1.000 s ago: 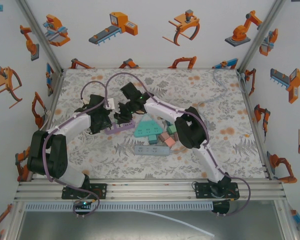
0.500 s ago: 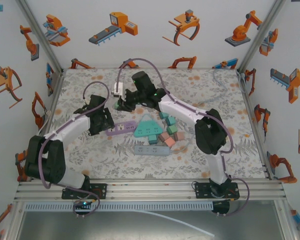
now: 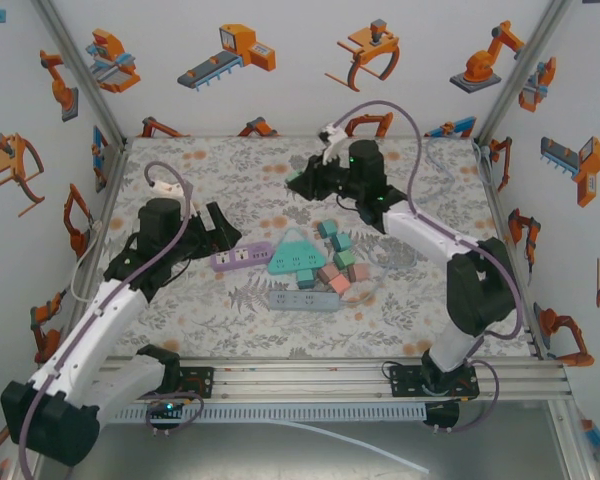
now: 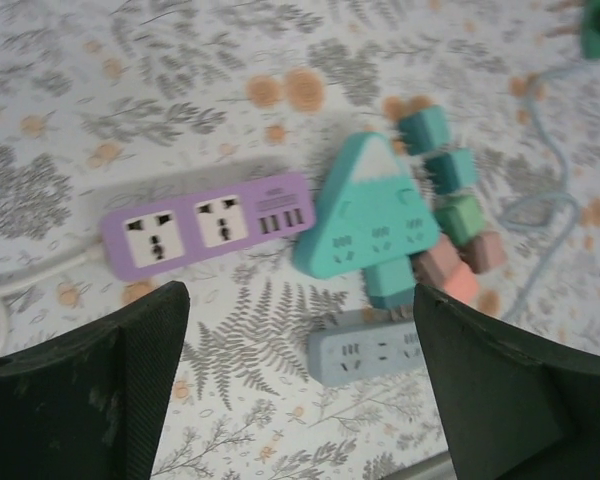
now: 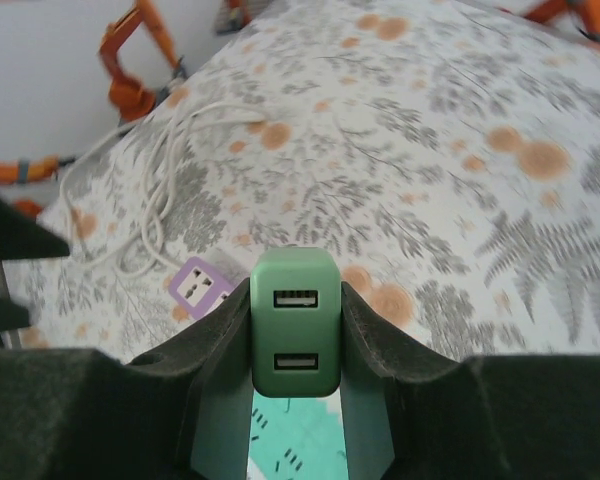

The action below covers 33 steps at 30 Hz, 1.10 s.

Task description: Pull the plug off the socket

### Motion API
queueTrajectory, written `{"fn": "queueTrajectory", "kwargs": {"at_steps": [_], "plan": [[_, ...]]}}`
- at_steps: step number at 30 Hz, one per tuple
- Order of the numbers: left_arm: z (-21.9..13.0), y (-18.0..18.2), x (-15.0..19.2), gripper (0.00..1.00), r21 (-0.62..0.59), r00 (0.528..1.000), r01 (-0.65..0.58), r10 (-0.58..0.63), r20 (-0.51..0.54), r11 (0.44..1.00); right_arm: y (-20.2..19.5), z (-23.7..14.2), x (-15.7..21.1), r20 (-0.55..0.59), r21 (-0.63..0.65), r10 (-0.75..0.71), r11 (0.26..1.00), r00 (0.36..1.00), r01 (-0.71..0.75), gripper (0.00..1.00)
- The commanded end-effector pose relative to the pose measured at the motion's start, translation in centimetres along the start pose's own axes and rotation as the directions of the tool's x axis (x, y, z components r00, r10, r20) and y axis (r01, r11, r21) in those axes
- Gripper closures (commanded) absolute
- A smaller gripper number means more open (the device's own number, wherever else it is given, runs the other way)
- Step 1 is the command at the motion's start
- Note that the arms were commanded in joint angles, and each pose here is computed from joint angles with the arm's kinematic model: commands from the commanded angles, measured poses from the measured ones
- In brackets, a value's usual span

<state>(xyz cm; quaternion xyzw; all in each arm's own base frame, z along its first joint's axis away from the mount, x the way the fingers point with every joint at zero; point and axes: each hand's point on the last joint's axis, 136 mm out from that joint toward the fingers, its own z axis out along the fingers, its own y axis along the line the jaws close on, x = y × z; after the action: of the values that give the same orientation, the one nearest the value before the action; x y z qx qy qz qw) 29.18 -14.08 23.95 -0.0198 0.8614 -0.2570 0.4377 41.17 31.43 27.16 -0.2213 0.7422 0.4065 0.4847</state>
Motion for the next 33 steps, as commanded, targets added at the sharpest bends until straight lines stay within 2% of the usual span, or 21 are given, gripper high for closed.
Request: {"fn": "queueTrajectory", "kwargs": {"at_steps": [1, 3, 7, 11, 16, 21, 28, 33], "plan": [[-2.0, -4.5, -0.5, 0.08, 0.207, 0.995, -0.099, 0.091, 0.048, 0.973, -3.6, -2.5, -0.7, 0.096, 0.115, 0.242, 0.961, 0.965, -0.253, 0.90], [-3.1, -6.4, -0.3, 0.02, 0.282, 0.989, -0.144, 0.133, 0.058, 0.949, -6.0, -3.8, 0.6, 0.104, 0.169, 0.317, 0.928, 0.943, -0.331, 0.90], [-4.9, -9.7, 0.9, 0.03, 0.406, 0.975, -0.218, 0.214, 0.057, 0.888, -10.4, -5.8, 3.9, 0.102, 0.275, 0.424, 0.857, 0.900, -0.435, 0.89], [-6.0, -11.8, 2.2, 0.03, 0.472, 0.959, -0.271, 0.277, 0.059, 0.839, -13.7, -6.8, 6.8, 0.087, 0.350, 0.509, 0.789, 0.857, -0.504, 0.88], [-6.6, -13.3, 3.9, 0.03, 0.515, 0.933, -0.331, 0.356, 0.053, 0.791, -16.4, -7.1, 9.5, 0.054, 0.414, 0.552, 0.746, 0.832, -0.522, 0.86], [-6.6, -13.7, 4.6, 0.03, 0.502, 0.913, -0.375, 0.404, 0.054, 0.780, -18.5, -6.3, 11.8, 0.005, 0.444, 0.598, 0.717, 0.801, -0.538, 0.84], [-5.8, -12.9, 4.6, 0.03, 0.436, 0.903, -0.400, 0.428, 0.036, 0.806, -20.1, -5.0, 13.9, -0.037, 0.464, 0.617, 0.707, 0.786, -0.533, 0.82], [-5.5, -12.2, 4.6, 0.03, 0.398, 0.903, -0.403, 0.428, 0.027, 0.824, -21.0, -4.8, 15.8, -0.050, 0.498, 0.645, 0.678, 0.762, -0.541, 0.70]]}}
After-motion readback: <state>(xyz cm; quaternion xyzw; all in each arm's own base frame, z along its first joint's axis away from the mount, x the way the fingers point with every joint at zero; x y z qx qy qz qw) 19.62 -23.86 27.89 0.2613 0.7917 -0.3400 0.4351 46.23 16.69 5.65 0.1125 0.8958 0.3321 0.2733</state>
